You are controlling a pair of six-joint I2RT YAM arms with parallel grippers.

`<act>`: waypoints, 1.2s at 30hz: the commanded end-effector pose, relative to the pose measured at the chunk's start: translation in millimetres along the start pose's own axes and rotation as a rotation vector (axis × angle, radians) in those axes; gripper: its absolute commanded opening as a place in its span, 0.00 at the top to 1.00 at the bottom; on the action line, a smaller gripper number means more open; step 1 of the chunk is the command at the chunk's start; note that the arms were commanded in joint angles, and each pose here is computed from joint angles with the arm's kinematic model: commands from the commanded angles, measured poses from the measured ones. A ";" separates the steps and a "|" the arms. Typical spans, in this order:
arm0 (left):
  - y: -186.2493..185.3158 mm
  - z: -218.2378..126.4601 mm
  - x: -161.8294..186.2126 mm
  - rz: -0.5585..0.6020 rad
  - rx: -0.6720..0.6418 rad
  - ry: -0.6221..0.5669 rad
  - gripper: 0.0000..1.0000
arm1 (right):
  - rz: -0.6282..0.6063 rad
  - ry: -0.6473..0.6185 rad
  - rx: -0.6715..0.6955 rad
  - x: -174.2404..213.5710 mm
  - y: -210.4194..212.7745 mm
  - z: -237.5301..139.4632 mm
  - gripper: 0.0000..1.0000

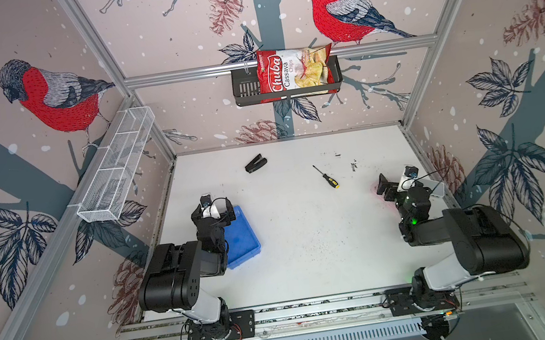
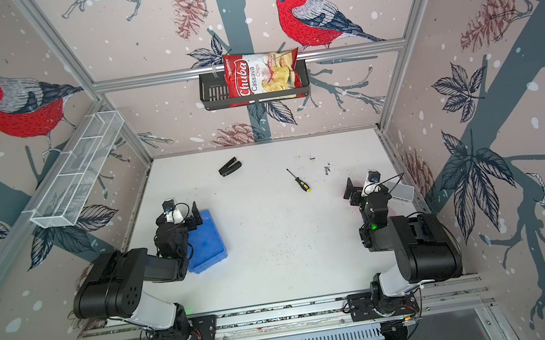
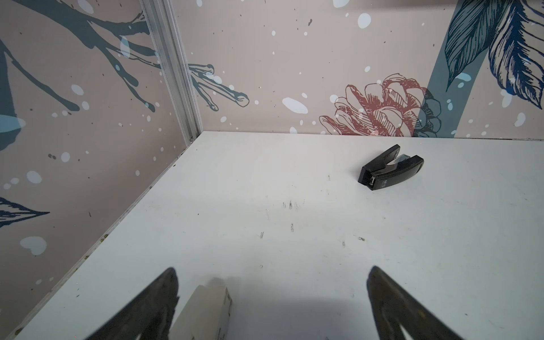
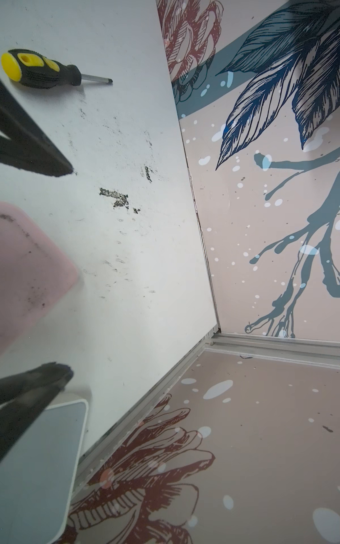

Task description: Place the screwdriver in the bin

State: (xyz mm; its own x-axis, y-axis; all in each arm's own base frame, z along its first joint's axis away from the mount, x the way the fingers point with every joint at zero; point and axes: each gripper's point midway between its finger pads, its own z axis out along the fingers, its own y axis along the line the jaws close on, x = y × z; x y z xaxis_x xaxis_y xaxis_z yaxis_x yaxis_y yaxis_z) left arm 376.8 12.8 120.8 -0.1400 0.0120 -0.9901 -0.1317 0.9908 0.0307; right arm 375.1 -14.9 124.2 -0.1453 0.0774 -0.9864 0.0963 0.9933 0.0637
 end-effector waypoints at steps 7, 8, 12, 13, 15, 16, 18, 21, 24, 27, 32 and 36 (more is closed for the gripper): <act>-0.1 -0.1 -7.8 -0.008 0.000 -0.031 0.02 | -0.002 0.002 -0.002 0.4 0.1 0.6 0.00; 0.0 -0.2 -8.2 -0.008 -0.001 -0.033 0.02 | -0.002 0.002 -0.003 0.1 0.3 1.0 0.00; -0.1 -0.2 -8.5 -0.008 0.000 -0.034 0.02 | -0.003 0.003 -0.003 0.5 0.4 0.4 0.00; 0.0 -0.5 -8.4 -0.008 0.000 -0.034 0.02 | -0.002 0.002 -0.003 0.3 0.1 0.2 0.00; 0.8 -1.5 -8.4 -0.008 -0.004 -0.035 0.02 | -0.002 -0.001 -0.003 -0.4 0.3 -0.6 0.00; 0.8 -2.2 -10.1 -0.011 -0.004 -0.040 0.02 | -0.002 -0.003 -0.004 -0.9 0.4 -0.6 0.01; -0.4 -4.1 -14.7 -0.007 -0.001 -0.050 0.02 | -0.002 -0.003 -0.005 -0.5 0.6 -0.9 0.00; -1.0 -7.0 -22.6 0.004 -0.009 -0.057 0.02 | 0.001 -0.002 0.005 -5.3 -0.6 1.6 0.00; -2.6 -10.0 -32.7 0.015 -0.015 -0.064 0.02 | -0.003 0.043 0.004 -11.6 1.1 10.4 0.00; -8.0 -13.9 -45.7 0.037 -0.010 -0.079 0.02 | -0.013 0.057 -0.005 -19.9 4.4 12.7 0.00; -31.5 -20.8 -73.4 0.075 0.084 -0.117 0.02 | 0.028 0.039 0.003 -45.7 5.3 13.4 0.00; -67.2 -30.2 -94.1 0.075 0.252 -0.135 0.02 | 0.112 0.049 -0.016 -68.8 12.7 17.7 0.00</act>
State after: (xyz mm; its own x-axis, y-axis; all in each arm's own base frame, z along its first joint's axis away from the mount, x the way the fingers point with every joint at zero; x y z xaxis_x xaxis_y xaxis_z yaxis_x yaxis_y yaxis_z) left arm 370.8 -33.8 216.6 0.0214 0.0747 -0.9970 -0.0020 0.9972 0.0746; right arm 402.0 -13.4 192.2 -0.1311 0.1140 -0.9848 0.0968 0.9901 0.1017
